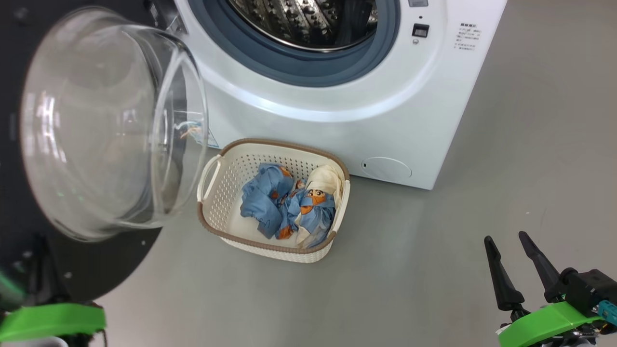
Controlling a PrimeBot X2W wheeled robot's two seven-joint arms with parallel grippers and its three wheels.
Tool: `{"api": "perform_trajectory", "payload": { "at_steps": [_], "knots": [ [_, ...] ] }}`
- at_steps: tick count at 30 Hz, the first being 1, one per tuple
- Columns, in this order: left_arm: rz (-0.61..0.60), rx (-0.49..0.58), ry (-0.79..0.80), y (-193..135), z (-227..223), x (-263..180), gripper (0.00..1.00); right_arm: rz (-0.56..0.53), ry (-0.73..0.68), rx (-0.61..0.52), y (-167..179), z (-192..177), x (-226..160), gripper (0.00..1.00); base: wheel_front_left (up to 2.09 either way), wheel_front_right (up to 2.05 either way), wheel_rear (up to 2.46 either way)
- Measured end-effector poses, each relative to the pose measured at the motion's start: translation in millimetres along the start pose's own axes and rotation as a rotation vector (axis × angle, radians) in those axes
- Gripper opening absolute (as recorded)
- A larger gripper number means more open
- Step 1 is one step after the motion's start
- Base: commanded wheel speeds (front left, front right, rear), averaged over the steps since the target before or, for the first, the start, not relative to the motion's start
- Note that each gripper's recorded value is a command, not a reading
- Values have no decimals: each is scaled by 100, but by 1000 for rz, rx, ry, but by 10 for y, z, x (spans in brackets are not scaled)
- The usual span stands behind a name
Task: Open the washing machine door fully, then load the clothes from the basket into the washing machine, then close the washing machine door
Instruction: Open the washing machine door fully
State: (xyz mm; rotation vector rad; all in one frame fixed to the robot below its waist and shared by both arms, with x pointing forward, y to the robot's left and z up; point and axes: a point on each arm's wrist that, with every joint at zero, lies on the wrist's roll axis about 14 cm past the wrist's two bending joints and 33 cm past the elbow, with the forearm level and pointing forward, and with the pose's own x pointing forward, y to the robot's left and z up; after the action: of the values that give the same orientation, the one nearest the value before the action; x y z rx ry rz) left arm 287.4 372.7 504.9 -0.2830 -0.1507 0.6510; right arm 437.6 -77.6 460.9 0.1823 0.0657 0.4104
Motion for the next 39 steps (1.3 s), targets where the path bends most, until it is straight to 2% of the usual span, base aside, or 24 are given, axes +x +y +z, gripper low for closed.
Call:
{"api": "perform_trajectory", "payload": {
  "at_steps": [19,39],
  "knots": [
    [211,89,-41,654,192,566,0,-8,37,11,-138,-205,164,100,0,0,0],
    [329,223,4,1093,271,1046,0,-29,64,12,-329,-417,334,100,0,0,0]
  ]
}}
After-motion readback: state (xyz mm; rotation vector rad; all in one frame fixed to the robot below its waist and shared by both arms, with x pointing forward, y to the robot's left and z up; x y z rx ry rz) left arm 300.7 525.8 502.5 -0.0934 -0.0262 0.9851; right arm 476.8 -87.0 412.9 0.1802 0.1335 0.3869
